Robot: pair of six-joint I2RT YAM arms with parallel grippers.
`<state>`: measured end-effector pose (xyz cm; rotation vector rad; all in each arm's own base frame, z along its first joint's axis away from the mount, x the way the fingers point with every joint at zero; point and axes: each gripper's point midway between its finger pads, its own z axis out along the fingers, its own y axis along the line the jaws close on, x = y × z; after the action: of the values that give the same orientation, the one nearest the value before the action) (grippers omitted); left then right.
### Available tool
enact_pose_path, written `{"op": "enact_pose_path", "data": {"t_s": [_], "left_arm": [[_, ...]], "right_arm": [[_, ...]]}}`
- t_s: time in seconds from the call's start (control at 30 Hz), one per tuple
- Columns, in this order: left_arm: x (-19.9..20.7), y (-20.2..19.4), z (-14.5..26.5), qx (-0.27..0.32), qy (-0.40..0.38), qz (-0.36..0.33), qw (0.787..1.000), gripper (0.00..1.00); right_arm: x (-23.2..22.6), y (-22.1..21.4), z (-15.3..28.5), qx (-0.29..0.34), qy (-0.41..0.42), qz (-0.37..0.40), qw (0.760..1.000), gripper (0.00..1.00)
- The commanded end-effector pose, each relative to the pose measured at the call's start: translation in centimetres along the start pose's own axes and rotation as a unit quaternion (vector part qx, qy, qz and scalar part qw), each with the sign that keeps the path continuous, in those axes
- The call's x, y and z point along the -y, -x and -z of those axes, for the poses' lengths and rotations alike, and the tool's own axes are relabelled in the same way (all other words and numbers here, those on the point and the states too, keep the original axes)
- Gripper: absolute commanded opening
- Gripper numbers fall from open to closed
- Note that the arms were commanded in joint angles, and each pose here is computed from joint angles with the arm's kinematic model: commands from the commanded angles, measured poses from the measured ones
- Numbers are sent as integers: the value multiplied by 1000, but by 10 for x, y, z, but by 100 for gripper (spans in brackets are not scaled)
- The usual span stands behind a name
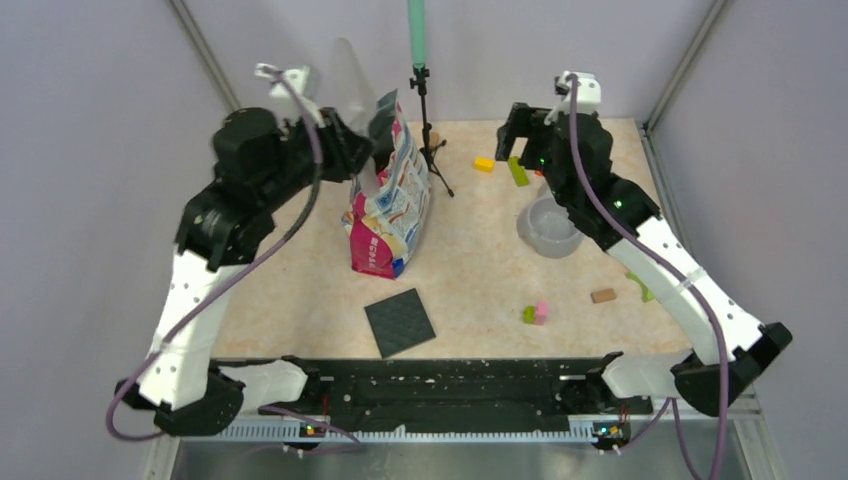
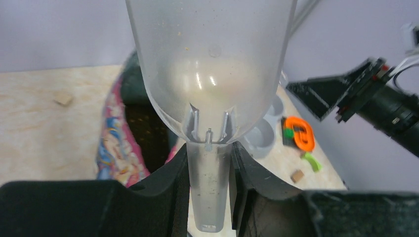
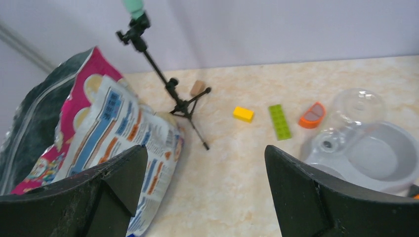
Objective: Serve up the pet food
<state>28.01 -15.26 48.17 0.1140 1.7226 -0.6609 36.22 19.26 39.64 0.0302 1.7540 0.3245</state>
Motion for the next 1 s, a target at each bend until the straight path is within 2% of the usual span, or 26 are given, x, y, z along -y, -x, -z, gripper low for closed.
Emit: {"op": "enact_pose_path", "data": {"t_s": [0.0,0.2,0.4,0.57,0.97], "left_arm": [[19,-50,-39,-86,17,-45,995,0],[53,-118,-62,-181,-11,-91,979,0],[62,-208,-104,-283,-24,-53,957,0],[67,-277,-141,-350,2,-30,936,0],[49,-390,-225,-396,68,12,916,0]], "right_arm": [[56,56,45,113,-102,-32,988,91],[109,69,98,161,-192,-19,968,90],[137,71,137,181,-226,-30,957,89],[140,61,140,164,-227,-29,960,89],[134,37,131,120,-210,-25,970,89]]}}
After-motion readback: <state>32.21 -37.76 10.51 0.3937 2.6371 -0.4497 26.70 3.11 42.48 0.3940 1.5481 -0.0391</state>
